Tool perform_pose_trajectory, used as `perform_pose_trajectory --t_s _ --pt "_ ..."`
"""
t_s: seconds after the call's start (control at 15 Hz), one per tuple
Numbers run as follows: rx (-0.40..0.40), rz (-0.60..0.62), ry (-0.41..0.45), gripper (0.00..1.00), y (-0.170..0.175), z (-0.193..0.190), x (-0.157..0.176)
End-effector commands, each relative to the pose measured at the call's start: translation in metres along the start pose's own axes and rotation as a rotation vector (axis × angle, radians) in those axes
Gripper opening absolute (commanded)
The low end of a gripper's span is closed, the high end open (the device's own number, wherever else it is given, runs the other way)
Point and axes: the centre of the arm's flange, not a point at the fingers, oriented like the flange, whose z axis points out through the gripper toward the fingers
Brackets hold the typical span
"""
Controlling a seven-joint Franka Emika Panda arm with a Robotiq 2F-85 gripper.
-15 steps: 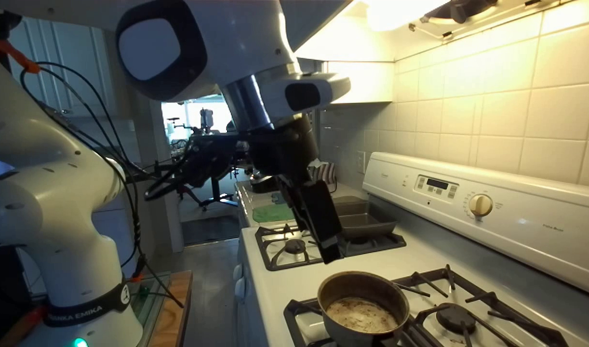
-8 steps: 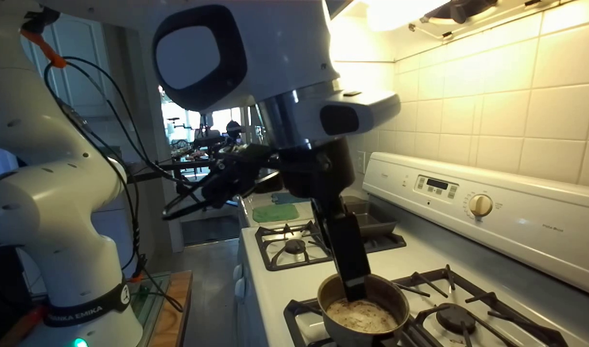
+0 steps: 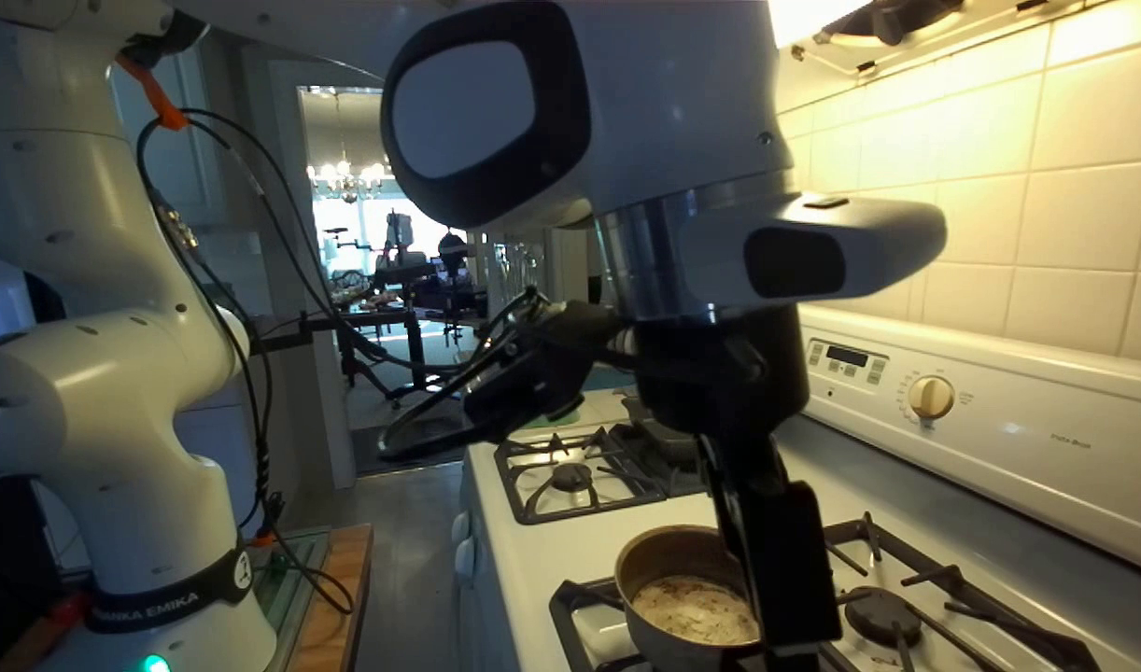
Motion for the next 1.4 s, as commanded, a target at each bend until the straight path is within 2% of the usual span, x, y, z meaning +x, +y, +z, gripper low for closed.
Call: perform_pose_trajectory --t_s 0.0,0.33,0.67,0.93,1.13,1.33 --pt "-0.007 0.009 0.001 1.0 0.003 0.001 0.003" --pt "-0.014 0.017 0.003 1.0 0.004 0.001 0.008" --pt "-0.058 0.156 0.035 1.0 0.005 0.027 0.035" --pt "-0.077 0.209 0.032 1.0 0.009 0.05 0.057" --pt "-0.082 0.214 0.005 1.0 0.013 0.066 0.072" --pt "-0.115 0.207 0.02 1.0 0.02 0.079 0.087"
